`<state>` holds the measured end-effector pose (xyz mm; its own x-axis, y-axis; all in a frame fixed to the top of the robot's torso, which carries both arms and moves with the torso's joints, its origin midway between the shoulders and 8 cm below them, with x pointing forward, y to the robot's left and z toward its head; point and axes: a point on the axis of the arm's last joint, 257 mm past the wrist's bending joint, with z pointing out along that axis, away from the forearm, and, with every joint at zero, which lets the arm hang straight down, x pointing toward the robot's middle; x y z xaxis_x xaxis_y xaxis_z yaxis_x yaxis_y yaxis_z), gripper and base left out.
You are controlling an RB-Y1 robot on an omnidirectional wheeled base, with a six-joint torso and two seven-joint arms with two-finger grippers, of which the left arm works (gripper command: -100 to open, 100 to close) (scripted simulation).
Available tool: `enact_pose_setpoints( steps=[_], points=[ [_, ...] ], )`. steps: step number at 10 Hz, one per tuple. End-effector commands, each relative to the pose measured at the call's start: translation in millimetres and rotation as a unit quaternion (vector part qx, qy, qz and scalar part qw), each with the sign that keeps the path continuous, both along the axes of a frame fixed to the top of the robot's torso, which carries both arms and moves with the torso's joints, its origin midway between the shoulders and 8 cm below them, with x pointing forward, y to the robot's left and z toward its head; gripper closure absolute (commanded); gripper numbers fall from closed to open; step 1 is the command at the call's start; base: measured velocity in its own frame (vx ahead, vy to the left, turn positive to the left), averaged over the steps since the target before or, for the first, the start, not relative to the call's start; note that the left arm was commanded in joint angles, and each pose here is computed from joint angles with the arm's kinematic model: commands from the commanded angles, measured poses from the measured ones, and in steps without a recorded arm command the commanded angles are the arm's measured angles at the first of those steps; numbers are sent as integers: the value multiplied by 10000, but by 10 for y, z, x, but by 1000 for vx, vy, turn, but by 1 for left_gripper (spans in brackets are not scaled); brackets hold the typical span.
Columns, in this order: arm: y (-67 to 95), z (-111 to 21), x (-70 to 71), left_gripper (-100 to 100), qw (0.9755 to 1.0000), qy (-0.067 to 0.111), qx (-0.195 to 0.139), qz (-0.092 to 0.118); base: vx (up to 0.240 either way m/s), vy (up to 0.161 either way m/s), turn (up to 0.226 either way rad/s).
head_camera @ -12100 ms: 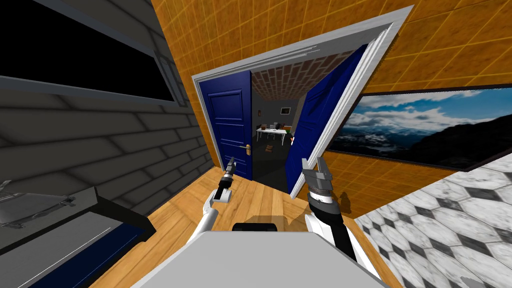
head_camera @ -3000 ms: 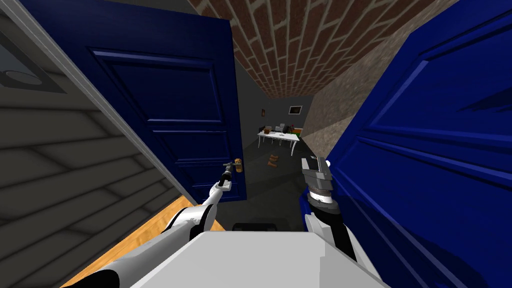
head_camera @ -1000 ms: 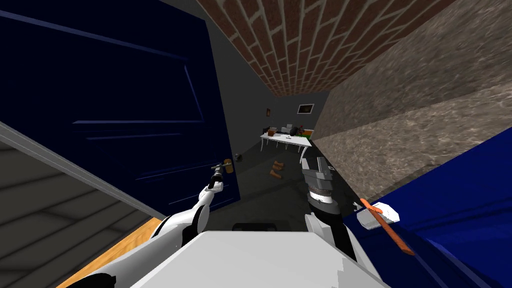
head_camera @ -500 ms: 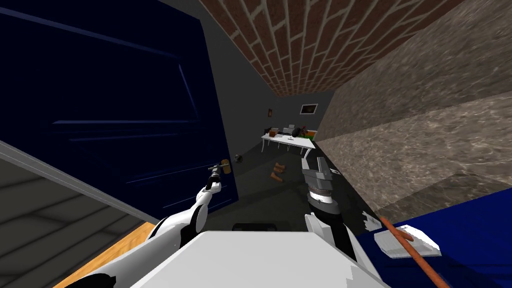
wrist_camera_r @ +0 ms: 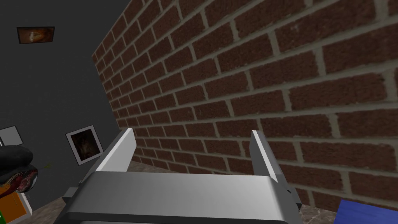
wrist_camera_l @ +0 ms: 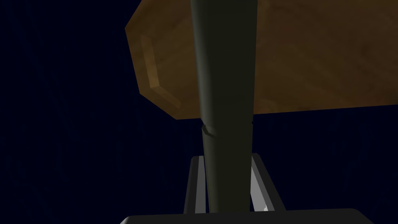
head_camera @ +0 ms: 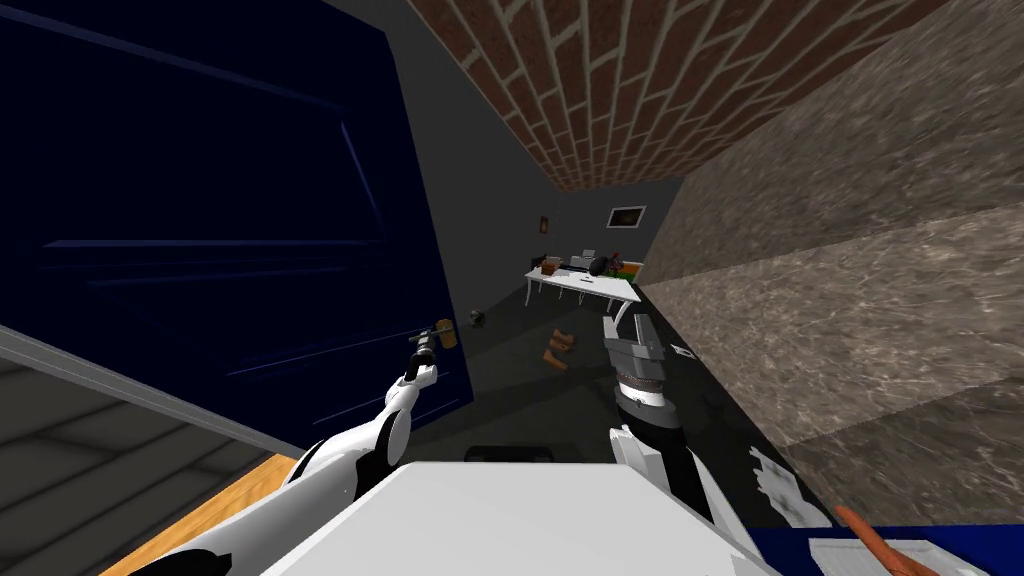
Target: Push the door open
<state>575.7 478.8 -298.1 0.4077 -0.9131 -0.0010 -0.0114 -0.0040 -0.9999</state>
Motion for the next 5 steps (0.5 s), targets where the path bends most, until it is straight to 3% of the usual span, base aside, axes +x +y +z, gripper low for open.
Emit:
enact_pose_setpoints(
  steps=[1, 3, 4, 5],
  points=[
    [71, 50, -11, 100, 10000, -53, 20, 61, 149, -65, 48],
    [112, 26, -49, 100, 9999, -31, 23, 99, 106, -53, 48],
    [248, 40, -107, 100, 9997, -39, 29, 229, 101, -35, 48],
    [273, 41, -119, 100, 9997, -39, 28, 254, 185, -43, 56]
  ],
)
